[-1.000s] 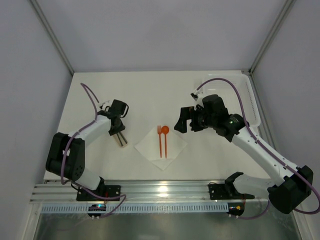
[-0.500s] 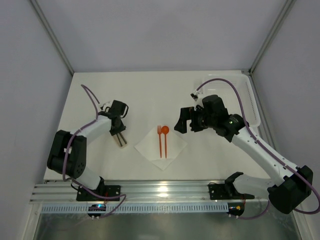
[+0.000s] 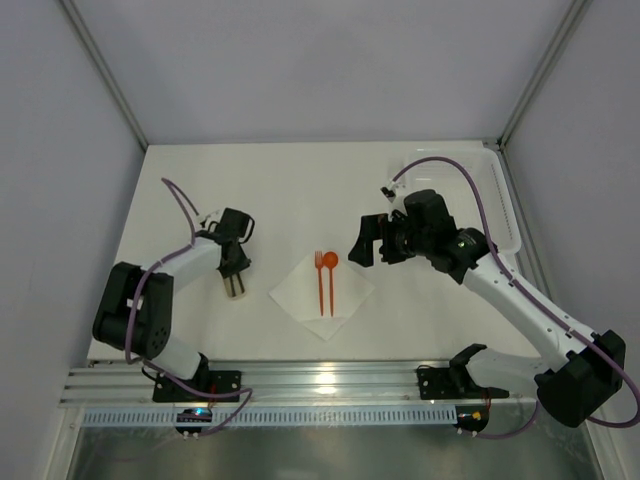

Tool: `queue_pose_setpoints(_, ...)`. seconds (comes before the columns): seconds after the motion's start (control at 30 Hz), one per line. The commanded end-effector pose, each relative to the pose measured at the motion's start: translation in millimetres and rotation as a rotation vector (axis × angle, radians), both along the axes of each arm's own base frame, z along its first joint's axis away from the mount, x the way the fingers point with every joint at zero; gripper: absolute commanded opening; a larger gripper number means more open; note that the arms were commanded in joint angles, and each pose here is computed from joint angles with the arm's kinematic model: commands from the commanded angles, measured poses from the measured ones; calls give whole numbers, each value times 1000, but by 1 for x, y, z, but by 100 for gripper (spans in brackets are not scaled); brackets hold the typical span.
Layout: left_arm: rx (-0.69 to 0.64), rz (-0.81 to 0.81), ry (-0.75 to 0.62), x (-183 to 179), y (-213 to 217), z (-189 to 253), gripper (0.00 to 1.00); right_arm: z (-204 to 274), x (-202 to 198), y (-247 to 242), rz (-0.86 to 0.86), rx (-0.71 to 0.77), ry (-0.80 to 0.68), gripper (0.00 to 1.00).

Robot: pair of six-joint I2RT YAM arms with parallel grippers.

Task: Place the utensils on the paper napkin and roll it up
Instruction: Pick up the utensils from the container.

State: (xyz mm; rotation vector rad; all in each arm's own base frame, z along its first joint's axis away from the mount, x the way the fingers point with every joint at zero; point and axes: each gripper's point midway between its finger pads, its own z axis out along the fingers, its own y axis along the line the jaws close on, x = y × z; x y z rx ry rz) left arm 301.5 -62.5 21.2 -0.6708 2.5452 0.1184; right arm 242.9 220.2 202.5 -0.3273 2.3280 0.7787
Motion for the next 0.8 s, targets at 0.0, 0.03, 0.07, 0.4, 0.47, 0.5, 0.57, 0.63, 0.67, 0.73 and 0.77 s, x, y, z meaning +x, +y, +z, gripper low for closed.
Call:
queue_pose_setpoints(0.0, -31, -22, -103, 19, -5, 21, 33, 0, 3, 3, 11, -1, -13, 99)
queue_pose_setpoints(0.03, -27, -22, -108, 19, -4, 22, 33, 0, 3, 2, 9, -1, -13, 99)
queue_pose_setpoints(0.07, -21, -21, -122, 21, -3, 27, 34, 0, 3, 2, 9, -1, -13, 99)
queue_pose_setpoints(0.4, 29, 15, -158, 11, 12, 59, 40, 1, 2, 3, 13, 6, -14, 99)
queue_pose_setpoints(0.47, 43, 21, -143, 7, 15, 59, 39, 2, 2, 3, 13, 7, -16, 100)
queue_pose_setpoints(0.5, 49, 25, -138, 6, 17, 58, 39, 2, 1, 2, 13, 7, -16, 99)
queue_pose_setpoints(0.57, 60, 27, -118, 3, 18, 54, 39, 2, 1, 2, 11, 8, -17, 99)
queue_pose_setpoints(0.63, 65, 31, -111, 3, 19, 51, 39, 2, 1, 2, 13, 6, -18, 99)
queue_pose_setpoints(0.67, 70, 30, -100, 2, 20, 48, 38, 1, 1, 2, 13, 5, -17, 99)
queue_pose_setpoints(0.73, 77, 32, -88, 0, 20, 45, 38, 2, 0, 1, 11, 6, -21, 99)
queue_pose_setpoints(0.77, 80, 32, -83, 0, 21, 43, 37, 2, 0, 1, 11, 6, -20, 99)
